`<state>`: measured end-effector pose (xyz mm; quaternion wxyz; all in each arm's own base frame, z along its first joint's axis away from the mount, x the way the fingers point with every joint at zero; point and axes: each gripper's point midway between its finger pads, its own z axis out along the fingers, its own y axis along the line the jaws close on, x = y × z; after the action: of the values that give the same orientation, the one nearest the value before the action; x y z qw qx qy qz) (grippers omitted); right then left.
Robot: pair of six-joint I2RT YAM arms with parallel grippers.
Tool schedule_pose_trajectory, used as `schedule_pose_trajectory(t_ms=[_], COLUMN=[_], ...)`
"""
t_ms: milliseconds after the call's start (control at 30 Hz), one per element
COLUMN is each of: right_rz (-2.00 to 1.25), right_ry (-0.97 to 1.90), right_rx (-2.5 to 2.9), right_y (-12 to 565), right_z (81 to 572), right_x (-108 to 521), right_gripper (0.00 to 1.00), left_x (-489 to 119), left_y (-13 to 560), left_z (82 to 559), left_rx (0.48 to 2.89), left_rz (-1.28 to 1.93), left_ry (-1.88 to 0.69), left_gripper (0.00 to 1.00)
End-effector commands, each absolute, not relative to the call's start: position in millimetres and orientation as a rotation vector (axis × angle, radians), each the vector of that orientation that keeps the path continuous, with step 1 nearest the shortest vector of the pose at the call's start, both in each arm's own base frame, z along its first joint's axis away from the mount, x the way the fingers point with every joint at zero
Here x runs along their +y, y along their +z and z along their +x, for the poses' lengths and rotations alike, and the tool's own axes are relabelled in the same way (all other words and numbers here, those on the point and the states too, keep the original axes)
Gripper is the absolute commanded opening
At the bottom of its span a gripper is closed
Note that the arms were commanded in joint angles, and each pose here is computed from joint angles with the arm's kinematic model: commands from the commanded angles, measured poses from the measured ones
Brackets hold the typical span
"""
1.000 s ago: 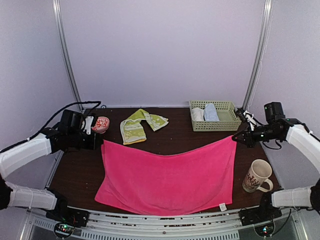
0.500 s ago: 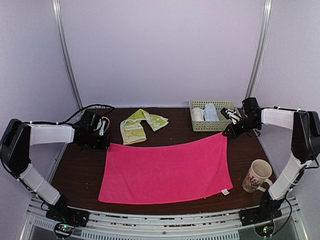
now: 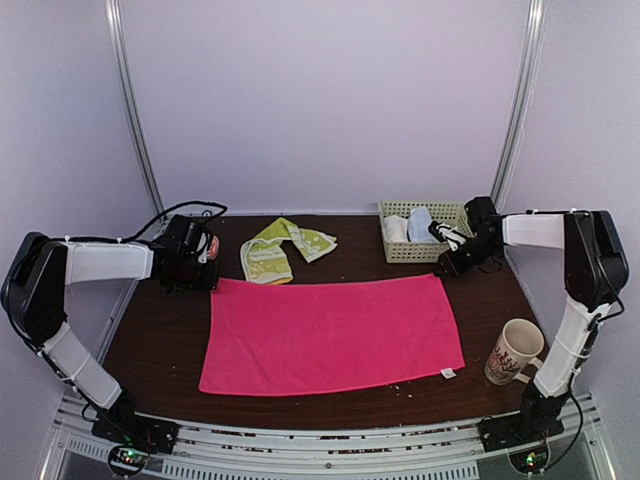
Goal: Roll the towels
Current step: Flatten out the towel at the center of the board, then move the towel to the center of the board.
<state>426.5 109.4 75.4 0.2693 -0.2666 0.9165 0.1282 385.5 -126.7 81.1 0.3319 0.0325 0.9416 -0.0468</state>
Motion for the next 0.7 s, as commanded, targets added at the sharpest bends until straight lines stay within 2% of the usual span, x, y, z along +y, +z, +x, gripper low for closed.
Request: schedule_pose_trajectory(t_ms=[0,67,133,233,367,567,667], right_rz=[-0.644,-0.636,-0.665,-0.762,-1.052,-1.536,-1.670], right_ry=[0.244,0.228,0.235,0.257,0.323,0.321,0.256], right_rx=[2.423,2.415,2.399,2.393,2.391,2.420,2.434], right_y=[116.7,129.4,140.7,147.9,140.8,89.8,70.1], right_z=[435.7,429.2,417.6,391.1,334.7,249.6,233.8], right_x=[101.8,99.0,100.0,104.1,120.8,141.1,138.4], right_gripper=[0.43,0.44,0.45,0.44,0.40,0.33,0.30], left_x=[-118.1,-115.4,-113.4,-123.2,-156.7,-205.4,-207.3], left_y=[106.5,113.3,123.1,131.4,124.2,91.1,67.4], left_z=[394.3,388.2,382.7,367.4,327.3,254.0,223.8], left_rx=[2.424,2.435,2.431,2.465,2.562,2.758,2.870], left_rz=[0.034,0.029,0.028,0.068,0.170,0.396,0.413], left_ry=[-0.067,-0.059,-0.061,-0.154,-0.348,-0.493,-0.461], left_gripper=[0.27,0.38,0.45,0.44,0.32,0.02,0.00])
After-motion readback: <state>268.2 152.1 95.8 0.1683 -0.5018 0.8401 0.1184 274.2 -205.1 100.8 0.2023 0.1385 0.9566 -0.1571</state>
